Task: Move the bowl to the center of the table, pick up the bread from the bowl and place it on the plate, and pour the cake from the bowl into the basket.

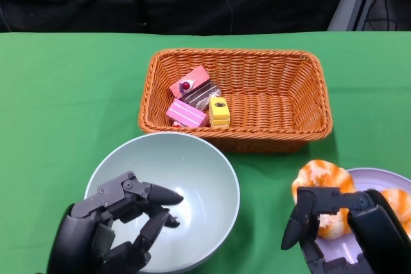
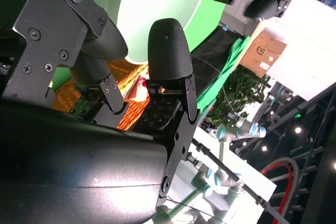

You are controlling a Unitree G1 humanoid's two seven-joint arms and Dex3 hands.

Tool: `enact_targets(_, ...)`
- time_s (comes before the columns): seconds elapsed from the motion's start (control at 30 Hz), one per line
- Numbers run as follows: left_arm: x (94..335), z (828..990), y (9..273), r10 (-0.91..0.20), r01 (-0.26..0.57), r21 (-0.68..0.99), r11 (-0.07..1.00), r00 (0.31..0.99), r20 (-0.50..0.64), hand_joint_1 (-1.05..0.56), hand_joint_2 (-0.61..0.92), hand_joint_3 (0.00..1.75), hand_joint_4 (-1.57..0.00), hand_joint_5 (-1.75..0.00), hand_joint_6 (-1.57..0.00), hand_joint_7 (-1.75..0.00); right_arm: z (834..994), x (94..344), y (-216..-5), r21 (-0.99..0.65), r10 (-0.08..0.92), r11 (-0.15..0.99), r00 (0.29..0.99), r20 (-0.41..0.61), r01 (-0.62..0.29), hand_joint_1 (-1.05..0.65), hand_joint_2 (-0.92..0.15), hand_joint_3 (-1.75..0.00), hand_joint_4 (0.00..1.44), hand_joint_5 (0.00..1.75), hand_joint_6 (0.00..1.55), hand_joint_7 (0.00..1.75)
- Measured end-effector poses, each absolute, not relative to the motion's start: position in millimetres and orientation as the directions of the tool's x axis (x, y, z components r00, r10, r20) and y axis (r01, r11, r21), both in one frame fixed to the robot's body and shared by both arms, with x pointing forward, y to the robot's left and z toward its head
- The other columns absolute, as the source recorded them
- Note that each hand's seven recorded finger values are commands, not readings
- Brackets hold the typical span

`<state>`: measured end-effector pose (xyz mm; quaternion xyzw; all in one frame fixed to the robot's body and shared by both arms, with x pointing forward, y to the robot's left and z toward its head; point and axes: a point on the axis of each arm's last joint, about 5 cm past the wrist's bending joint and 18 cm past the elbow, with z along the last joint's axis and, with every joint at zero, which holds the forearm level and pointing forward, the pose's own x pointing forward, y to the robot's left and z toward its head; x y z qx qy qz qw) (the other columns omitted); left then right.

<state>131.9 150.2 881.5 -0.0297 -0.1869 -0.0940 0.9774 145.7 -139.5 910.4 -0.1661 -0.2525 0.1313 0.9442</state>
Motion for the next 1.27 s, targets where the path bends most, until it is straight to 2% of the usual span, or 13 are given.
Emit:
enact_targets(0.17, 131, 874.0, 148, -0.192, 0.208, -0.004, 0.978, 0.912, 0.363, -0.25, 0.51, 1.12, -0.77, -1.64, -0.8, -1.27, 911.3, 150, -136, -0.338, 0.323, 0.924, 0.835, 0.446, -0.177, 0.16, -0.02, -1.75, 1.03, 1.5, 1.01, 1.24)
enact_targets(0.33, 131, 865.3, 148, -0.183, 0.2, -0.006, 0.98, 0.908, 0.377, -0.28, 0.49, 1.13, -0.74, -1.73, -0.77, -1.38, 904.3, 150, -135, -0.317, 0.325, 0.928, 0.838, 0.438, -0.195, 0.12, -0.01, -1.75, 1.04, 1.48, 1.02, 1.26)
enact_targets(0.5, 131, 861.4, 148, -0.179, 0.202, -0.021, 0.979, 0.904, 0.389, -0.25, 0.49, 1.13, -0.76, -1.74, -0.78, -1.37, 901.8, 150, -135, -0.313, 0.329, 0.929, 0.833, 0.445, -0.199, 0.11, 0.01, -1.75, 1.05, 1.48, 1.03, 1.27)
enact_targets(0.63, 130, 856.0, 147, -0.151, 0.209, -0.093, 0.973, 0.892, 0.425, -0.23, 0.52, 1.06, -0.78, -1.72, -0.8, -1.32, 898.1, 148, -136, -0.308, 0.329, 0.931, 0.814, 0.479, -0.195, 0.06, 0.03, -1.75, 1.04, 1.48, 1.03, 1.3)
enact_targets(0.77, 129, 852.4, 147, -0.154, 0.222, -0.104, 0.97, 0.883, 0.444, -0.25, 0.58, 0.9, -0.81, -1.72, -0.83, -1.31, 896.1, 147, -138, -0.274, 0.308, 0.943, 0.812, 0.495, -0.191, 0.04, 0.0, -1.75, 1.01, 1.48, 1.02, 1.31)
enact_targets(0.83, 128, 851.4, 147, -0.158, 0.226, -0.103, 0.969, 0.881, 0.445, -0.25, 0.59, 0.88, -0.81, -1.72, -0.83, -1.31, 895.6, 146, -138, -0.267, 0.304, 0.945, 0.813, 0.497, -0.191, 0.04, 0.0, -1.75, 1.01, 1.48, 1.02, 1.31)
enact_targets(1.17, 131, 850.4, 149, -0.166, 0.229, -0.088, 0.97, 0.877, 0.45, -0.26, 0.54, 0.94, -0.83, -1.7, -0.84, -1.29, 892.4, 146, -139, -0.273, 0.31, 0.943, 0.804, 0.507, -0.191, 0.0, 0.02, -1.75, 1.02, 1.49, 1.03, 1.33)
enact_targets(1.27, 131, 849.8, 147, -0.162, 0.227, -0.093, 0.97, 0.879, 0.448, -0.27, 0.56, 0.91, -0.82, -1.71, -0.84, -1.29, 892.3, 146, -139, -0.274, 0.312, 0.942, 0.804, 0.506, -0.193, 0.0, 0.02, -1.75, 1.03, 1.49, 1.03, 1.33)
